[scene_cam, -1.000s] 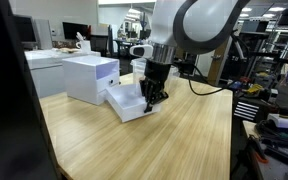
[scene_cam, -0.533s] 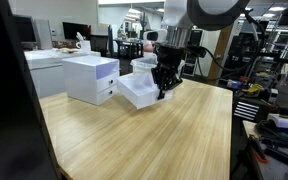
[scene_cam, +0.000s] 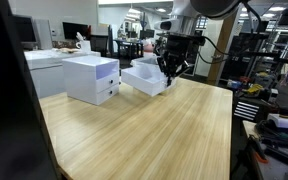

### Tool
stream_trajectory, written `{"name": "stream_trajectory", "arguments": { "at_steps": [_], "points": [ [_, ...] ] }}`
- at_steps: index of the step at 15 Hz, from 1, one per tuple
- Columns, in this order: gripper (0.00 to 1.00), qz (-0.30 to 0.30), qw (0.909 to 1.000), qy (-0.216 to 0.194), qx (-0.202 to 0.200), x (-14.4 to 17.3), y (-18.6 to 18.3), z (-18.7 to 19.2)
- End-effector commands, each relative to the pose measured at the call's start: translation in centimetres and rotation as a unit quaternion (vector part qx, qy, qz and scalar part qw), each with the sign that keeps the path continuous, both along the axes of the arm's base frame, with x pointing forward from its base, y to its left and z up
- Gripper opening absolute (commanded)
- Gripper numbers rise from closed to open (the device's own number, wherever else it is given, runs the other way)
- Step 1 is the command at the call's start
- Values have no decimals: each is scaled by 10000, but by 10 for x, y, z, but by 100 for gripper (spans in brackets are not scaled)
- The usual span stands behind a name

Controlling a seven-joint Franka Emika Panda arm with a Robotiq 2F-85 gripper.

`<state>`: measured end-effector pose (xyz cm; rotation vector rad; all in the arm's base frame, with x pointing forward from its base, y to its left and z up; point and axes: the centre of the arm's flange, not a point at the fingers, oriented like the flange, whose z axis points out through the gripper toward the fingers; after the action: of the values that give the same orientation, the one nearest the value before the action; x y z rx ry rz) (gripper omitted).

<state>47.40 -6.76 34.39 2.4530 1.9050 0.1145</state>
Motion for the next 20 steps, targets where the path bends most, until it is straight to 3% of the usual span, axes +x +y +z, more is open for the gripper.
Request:
{"name": "stream_trajectory", "arguments": {
  "at_steps": [1, 10, 20],
  "points": [
    [1, 688, 9975, 24, 131, 24, -25, 12],
    [1, 1837, 9811, 566, 231, 42, -11, 2],
    [1, 1806, 9824, 428, 231, 61, -2, 10]
  ]
}}
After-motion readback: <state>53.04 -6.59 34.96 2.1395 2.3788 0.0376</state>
